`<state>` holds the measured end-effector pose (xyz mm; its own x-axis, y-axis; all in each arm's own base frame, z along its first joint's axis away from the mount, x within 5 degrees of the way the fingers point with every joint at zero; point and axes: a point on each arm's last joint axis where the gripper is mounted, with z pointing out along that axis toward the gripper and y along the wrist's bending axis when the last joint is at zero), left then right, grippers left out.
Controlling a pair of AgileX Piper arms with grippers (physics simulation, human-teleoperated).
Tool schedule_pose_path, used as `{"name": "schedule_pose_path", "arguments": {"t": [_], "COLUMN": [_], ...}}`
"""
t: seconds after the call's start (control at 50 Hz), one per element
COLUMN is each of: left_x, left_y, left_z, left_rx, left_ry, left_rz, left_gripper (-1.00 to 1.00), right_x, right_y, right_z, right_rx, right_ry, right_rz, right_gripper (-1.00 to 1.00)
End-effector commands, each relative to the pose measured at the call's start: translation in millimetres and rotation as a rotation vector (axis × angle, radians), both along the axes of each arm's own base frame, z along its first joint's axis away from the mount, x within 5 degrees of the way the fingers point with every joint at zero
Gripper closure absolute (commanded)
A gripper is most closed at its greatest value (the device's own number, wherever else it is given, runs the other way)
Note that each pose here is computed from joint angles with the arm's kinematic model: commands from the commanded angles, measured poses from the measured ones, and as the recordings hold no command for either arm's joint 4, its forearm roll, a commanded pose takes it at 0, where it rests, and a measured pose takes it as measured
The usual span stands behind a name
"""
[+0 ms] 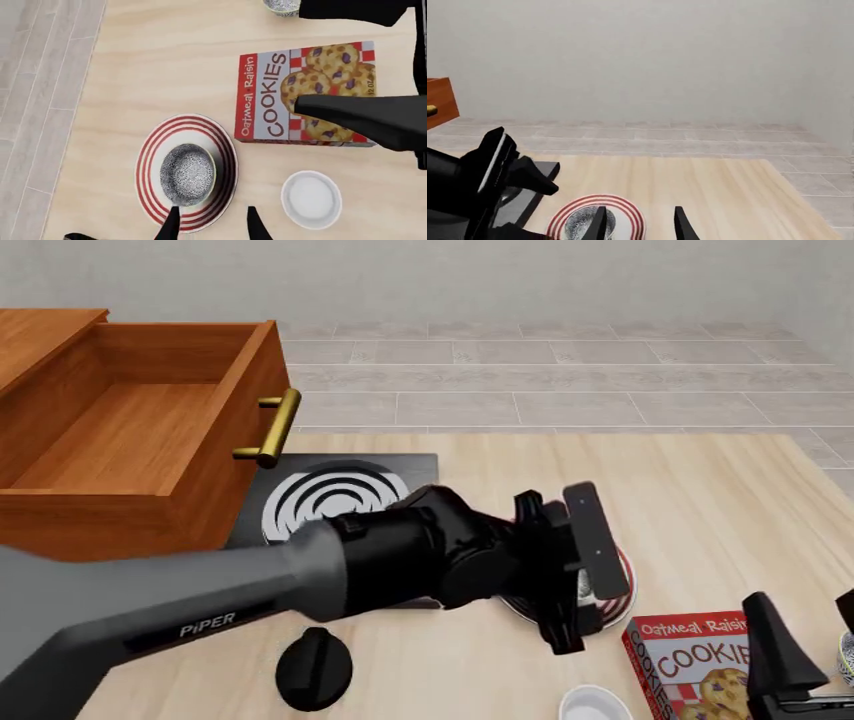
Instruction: Pick the akita bowl in the top layer of the wooden cabinet and place it on the plate.
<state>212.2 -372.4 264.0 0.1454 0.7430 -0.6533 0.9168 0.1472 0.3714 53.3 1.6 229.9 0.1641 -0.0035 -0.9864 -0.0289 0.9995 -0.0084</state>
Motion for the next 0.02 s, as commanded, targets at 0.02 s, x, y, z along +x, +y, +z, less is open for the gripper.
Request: {"name": "schedule_pose_path", "arguments": {"t": [0.02], "left_x": [-4.8], "left_y": [5.9], "left_z": [15.6], "left_rx": [-0.012], "left_ry": [-0.016], "left_rz": [-0.010], "left_gripper": [-1.00], "right_x": [0.4], "right_y": [0.6], "right_z": [-2.0], "right_rx": [-0.017], "right_ry": [0.001], "right_rz": [0.008], "right_gripper": [-1.00]}}
